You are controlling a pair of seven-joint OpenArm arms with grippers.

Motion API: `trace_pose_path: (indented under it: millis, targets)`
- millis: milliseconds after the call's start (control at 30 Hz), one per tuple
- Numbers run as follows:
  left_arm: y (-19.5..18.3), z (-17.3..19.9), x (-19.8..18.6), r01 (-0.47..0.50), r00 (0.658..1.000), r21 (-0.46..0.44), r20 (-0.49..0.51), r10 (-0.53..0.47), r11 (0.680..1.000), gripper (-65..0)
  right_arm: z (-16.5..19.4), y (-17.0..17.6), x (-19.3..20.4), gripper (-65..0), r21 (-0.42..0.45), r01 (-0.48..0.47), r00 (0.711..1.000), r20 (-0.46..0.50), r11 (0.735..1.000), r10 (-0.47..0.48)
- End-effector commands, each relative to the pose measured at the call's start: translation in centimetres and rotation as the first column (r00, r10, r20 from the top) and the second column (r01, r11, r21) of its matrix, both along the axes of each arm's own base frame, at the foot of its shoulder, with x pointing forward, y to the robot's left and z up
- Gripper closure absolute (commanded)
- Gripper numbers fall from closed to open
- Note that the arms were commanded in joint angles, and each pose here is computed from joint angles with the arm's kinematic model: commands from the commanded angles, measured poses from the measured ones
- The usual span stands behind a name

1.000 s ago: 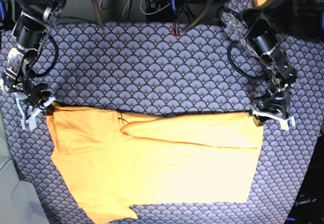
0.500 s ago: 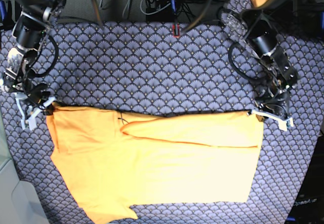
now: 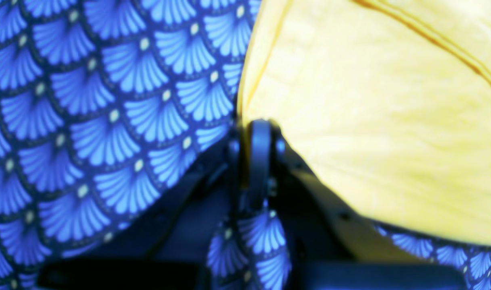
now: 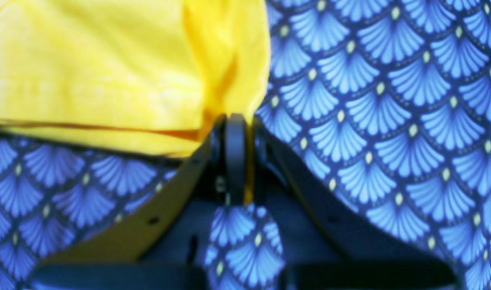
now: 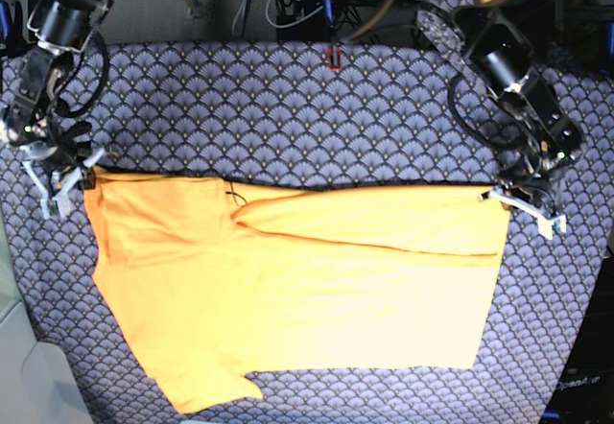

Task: Fold the T-shirt properly
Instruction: 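Drag the shirt back toward the robot with both grippers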

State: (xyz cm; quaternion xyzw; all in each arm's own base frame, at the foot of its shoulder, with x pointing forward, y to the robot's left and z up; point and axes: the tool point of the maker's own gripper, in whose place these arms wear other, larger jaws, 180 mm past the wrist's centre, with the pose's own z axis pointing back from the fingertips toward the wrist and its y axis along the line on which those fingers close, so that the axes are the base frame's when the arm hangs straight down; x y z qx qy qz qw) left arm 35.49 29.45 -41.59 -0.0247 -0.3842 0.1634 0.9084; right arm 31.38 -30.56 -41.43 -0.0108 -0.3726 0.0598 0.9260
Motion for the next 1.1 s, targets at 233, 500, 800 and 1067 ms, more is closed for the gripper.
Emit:
trace_pose_path:
  millis: [233, 500, 800, 1067]
  targets:
    - [3.9, 2.8, -1.0, -0.033, 0.999, 0.114, 0.02, 0.031, 0.993, 0.0, 1.3, -2.3, -1.9, 0.0, -0.055, 0.027, 0.999, 0.027, 0.998, -0.026]
    - [4.8, 3.3, -2.3, -0.035, 0.999, 0.143, -0.025, 0.039, 0.989, 0.0, 0.9, -5.2, -4.7, 0.0, -0.06, 0.127, 0.992, 0.008, 0.99, -0.127]
    - [5.0, 1.9, -6.0, -0.035, 0.995, 0.178, -0.086, 0.051, 0.983, 0.0, -1.4, -3.8, -7.2, 0.0, -0.03, 0.131, 0.99, -0.049, 0.991, -0.132]
    - [4.7, -0.5, -9.4, -0.018, 0.985, 0.177, -0.165, 0.048, 0.984, 0.0, -1.6, -2.5, -9.6, 0.0, -0.04, 0.117, 0.991, -0.062, 0.992, -0.119]
